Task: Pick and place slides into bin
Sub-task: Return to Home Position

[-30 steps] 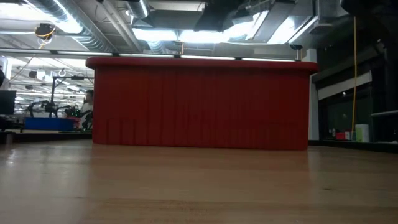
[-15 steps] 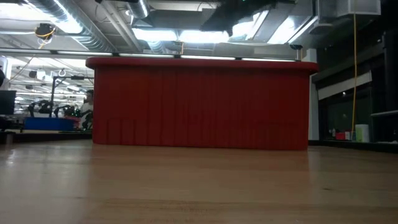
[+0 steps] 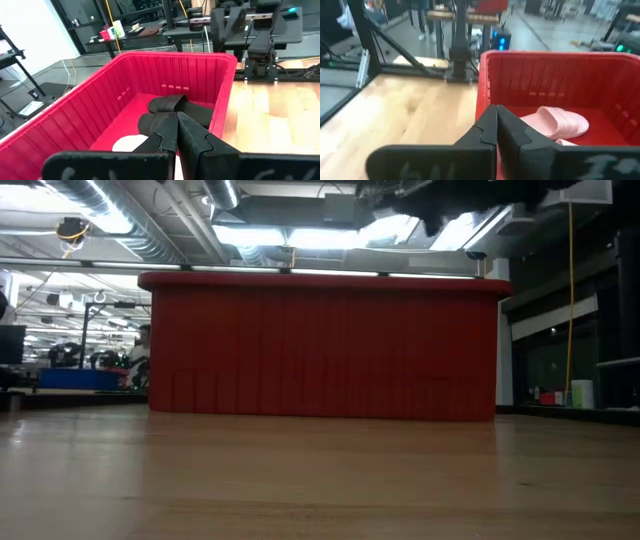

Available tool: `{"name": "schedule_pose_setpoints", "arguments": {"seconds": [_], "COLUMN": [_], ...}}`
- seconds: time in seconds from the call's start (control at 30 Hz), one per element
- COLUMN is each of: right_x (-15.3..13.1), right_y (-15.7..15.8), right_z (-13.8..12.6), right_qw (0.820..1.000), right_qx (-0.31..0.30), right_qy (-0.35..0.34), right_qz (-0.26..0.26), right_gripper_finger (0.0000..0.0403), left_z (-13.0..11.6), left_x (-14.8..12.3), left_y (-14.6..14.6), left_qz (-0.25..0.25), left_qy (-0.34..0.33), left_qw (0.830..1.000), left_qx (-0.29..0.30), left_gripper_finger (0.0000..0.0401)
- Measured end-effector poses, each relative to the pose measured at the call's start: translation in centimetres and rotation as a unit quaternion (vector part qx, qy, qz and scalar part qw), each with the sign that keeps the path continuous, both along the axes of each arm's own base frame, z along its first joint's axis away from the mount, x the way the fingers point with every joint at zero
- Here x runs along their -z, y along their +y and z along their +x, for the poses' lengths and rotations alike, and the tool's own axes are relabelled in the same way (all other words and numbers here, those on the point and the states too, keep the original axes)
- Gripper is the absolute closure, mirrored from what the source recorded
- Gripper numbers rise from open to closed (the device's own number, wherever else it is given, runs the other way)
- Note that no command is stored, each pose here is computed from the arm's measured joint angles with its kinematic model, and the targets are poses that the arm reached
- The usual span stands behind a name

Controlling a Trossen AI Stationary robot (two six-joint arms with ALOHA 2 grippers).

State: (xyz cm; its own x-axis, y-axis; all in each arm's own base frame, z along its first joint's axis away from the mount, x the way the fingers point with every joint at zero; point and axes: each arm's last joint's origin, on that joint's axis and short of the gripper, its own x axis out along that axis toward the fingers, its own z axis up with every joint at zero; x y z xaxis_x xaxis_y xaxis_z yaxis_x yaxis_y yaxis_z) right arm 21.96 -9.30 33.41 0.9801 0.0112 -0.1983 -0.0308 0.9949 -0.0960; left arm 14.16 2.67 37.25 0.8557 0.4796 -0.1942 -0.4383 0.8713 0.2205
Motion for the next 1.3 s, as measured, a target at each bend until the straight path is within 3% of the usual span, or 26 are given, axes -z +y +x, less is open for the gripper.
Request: {"name": "schedule_pose_setpoints", "arguments": {"seconds": [0.23,0.33,0.53,0.63,0.73,0.8,0.97,1.3], "right_x": [0.6,0.6,0.6,0.6,0.6,0.6,0.6,0.8], "right_y": [1.8,2.5,3.5,3.6,3.9,4.2,5.1,5.6], "right_z": [-3.6,-4.4,-4.1,-3.8,-3.6,-3.5,-3.3,-3.2], "right_qw": [0.998,0.997,0.997,0.995,0.992,0.992,0.990,0.984], "right_qx": [0.002,-0.001,-0.029,-0.033,-0.036,-0.044,-0.068,-0.072], "right_qy": [-0.041,-0.052,-0.056,-0.056,-0.057,-0.055,-0.051,-0.034], "right_qz": [0.040,0.059,0.045,0.070,0.102,0.108,0.109,0.160], "right_gripper_finger": [0.0395,0.0395,0.0394,0.0394,0.0394,0.0394,0.0394,0.0394], "left_z": [-3.3,-4.6,-6.0,-6.7,-7.1,-7.2,-7.4,-5.7], "left_x": [0.5,2.4,7.4,9.3,10.8,11.7,13.5,18.2], "left_y": [-0.4,-0.6,-0.8,-0.9,-1.2,-1.3,-1.2,-1.2], "left_qz": [-0.013,-0.025,-0.039,-0.044,-0.069,-0.075,-0.073,-0.136], "left_qy": [-0.049,-0.086,-0.145,-0.163,-0.180,-0.181,-0.176,-0.126], "left_qw": [0.999,0.996,0.988,0.985,0.979,0.977,0.980,0.980], "left_qx": [0.008,0.006,0.021,0.024,0.062,0.082,0.057,0.072], "left_gripper_finger": [0.0399,0.0400,0.0400,0.0399,0.0400,0.0400,0.0400,0.0400]}}
